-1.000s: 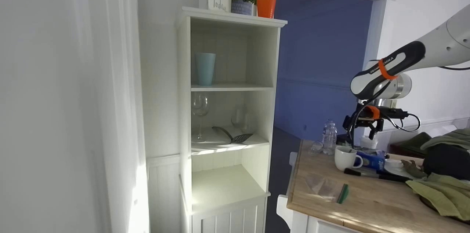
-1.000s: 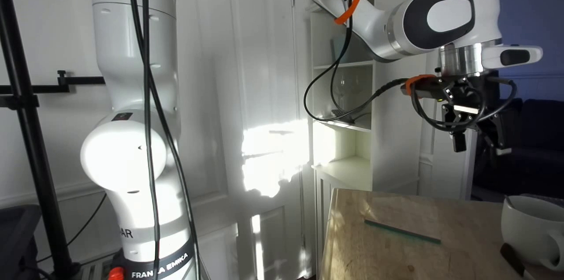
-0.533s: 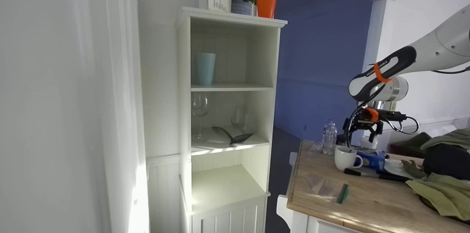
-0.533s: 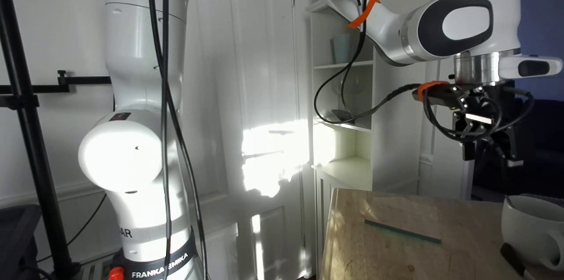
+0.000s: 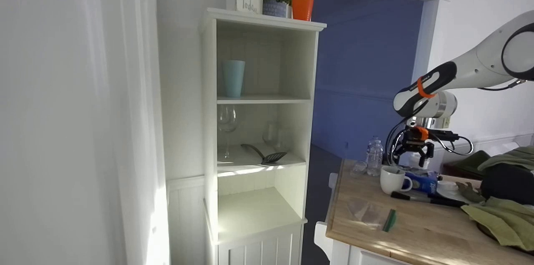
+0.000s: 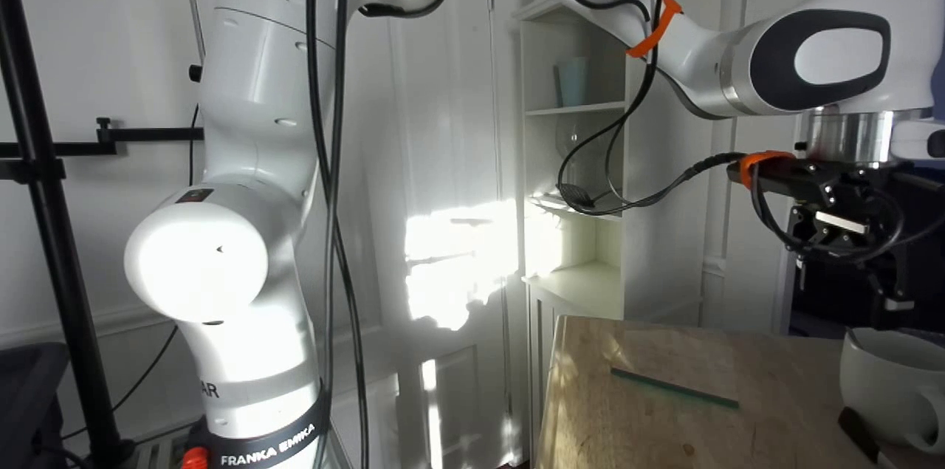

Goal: Pick up the silver teaspoon from the white mug and put it on the table

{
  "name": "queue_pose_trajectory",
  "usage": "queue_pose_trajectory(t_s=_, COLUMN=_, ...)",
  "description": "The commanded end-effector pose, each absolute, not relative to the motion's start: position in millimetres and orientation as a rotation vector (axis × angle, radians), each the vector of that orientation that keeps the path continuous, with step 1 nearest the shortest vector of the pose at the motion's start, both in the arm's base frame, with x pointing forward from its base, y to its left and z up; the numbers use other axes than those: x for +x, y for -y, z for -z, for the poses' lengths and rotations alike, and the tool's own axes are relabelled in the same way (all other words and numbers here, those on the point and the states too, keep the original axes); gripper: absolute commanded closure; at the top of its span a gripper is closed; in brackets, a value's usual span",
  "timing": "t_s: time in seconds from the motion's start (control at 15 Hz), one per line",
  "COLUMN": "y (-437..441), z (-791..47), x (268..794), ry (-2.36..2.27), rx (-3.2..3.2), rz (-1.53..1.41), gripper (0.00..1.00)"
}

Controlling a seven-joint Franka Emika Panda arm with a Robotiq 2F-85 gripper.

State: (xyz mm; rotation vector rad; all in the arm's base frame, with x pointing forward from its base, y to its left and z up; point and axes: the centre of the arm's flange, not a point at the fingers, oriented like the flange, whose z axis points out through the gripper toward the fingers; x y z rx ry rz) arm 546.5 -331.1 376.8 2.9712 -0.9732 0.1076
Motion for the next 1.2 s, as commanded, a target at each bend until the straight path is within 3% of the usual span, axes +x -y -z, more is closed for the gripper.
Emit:
queue_pose_trajectory(t_s=0.0, y=349.5, z=-370.0, x=566.8, ry=0.985, rx=3.016, rz=-0.079, gripper=0.01)
queue_pose_trajectory(t_s=0.07, y=351.1, z=-367.0, x=569.8, ry=0.990, rx=3.012, rz=-0.086, gripper=0.03)
queue_pose_trajectory(t_s=0.33, y=350.6, z=-357.0, x=583.8, ry=0.999, rx=3.010, rz=-0.082, gripper=0.33)
queue_pose_trajectory(t_s=0.47, y=349.0, z=-352.2, x=589.7, ry=0.994, rx=3.016, rz=-0.071, gripper=0.30)
queue_pose_trajectory(t_s=0.73, y=345.8, z=-345.1, x=599.0, ry=0.978, rx=3.017, rz=-0.058, gripper=0.35)
queue_pose_trajectory(t_s=0.93, y=345.7, z=-342.5, x=603.4, ry=0.975, rx=3.012, rz=-0.047, gripper=0.46)
queue_pose_trajectory(t_s=1.0, y=346.0, z=-341.7, x=604.2, ry=0.976, rx=3.012, rz=-0.037, gripper=0.54)
queue_pose_trajectory(t_s=1.13, y=346.5, z=-339.5, x=604.8, ry=0.981, rx=3.013, rz=-0.006, gripper=0.50)
